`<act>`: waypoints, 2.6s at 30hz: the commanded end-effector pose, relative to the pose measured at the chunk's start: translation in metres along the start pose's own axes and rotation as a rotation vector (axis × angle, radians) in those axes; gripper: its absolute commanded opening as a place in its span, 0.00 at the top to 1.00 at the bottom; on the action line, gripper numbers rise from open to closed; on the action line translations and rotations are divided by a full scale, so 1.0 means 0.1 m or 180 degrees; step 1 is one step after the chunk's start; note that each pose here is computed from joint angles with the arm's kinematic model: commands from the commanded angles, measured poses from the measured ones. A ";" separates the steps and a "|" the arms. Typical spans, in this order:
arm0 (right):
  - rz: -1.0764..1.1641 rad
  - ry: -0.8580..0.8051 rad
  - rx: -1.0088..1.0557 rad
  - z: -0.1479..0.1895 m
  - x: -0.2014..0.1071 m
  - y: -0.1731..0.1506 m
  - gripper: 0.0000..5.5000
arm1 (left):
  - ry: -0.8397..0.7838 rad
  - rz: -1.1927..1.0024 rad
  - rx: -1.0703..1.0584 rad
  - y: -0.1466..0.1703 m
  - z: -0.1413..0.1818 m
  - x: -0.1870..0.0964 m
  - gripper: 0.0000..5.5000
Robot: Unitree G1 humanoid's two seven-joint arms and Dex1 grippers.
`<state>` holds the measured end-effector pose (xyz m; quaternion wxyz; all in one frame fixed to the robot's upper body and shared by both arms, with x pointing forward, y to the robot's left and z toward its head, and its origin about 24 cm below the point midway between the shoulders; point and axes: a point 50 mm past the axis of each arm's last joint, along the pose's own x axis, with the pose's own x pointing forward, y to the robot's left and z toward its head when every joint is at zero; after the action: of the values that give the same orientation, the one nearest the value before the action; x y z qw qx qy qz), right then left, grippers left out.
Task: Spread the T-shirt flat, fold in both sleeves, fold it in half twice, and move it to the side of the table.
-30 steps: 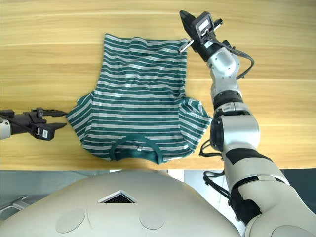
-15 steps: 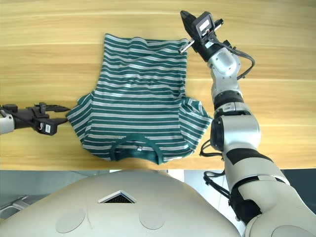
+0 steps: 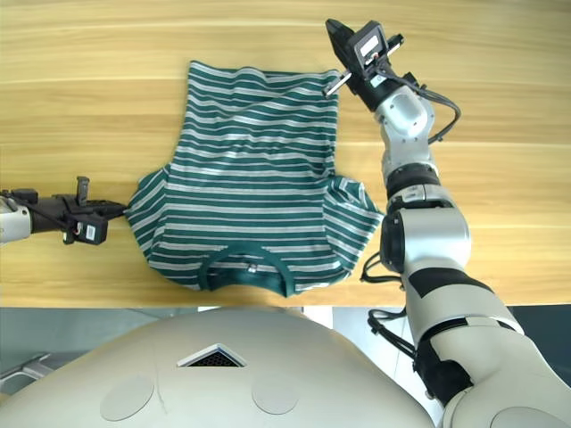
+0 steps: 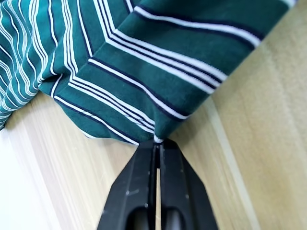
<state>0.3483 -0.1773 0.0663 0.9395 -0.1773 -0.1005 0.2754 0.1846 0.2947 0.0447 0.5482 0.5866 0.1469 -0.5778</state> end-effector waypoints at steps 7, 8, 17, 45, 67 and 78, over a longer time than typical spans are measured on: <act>0.0013 0.0049 0.0034 -0.04 -0.04 0.02 1.00 | -0.0093 0.0367 0.0196 0.27 0.08 -0.19 0.99; 0.0016 0.0048 0.0033 -0.04 -0.04 0.02 1.00 | -0.0112 0.0392 0.0216 0.29 0.10 -0.19 0.99; 0.0031 0.0017 0.0026 -0.03 -0.03 0.03 1.00 | -0.0283 0.0503 0.0442 0.42 0.26 -0.13 0.99; 0.0054 -0.0074 0.0008 0.01 -0.01 0.05 1.00 | -0.1091 0.0363 0.0545 0.69 0.70 0.48 0.99; 0.0062 -0.0152 0.0010 0.04 0.02 0.10 1.00 | -0.0971 0.0102 0.0227 0.68 0.66 0.70 0.79; 0.0056 -0.0156 0.0017 0.04 0.04 0.11 1.00 | -0.1358 0.0138 -0.0090 0.65 0.69 0.38 0.46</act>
<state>0.3444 -0.1656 0.0638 0.9349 -0.1682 -0.1150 0.2906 0.2169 0.1885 0.0565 0.5875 0.4483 0.0128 -0.6735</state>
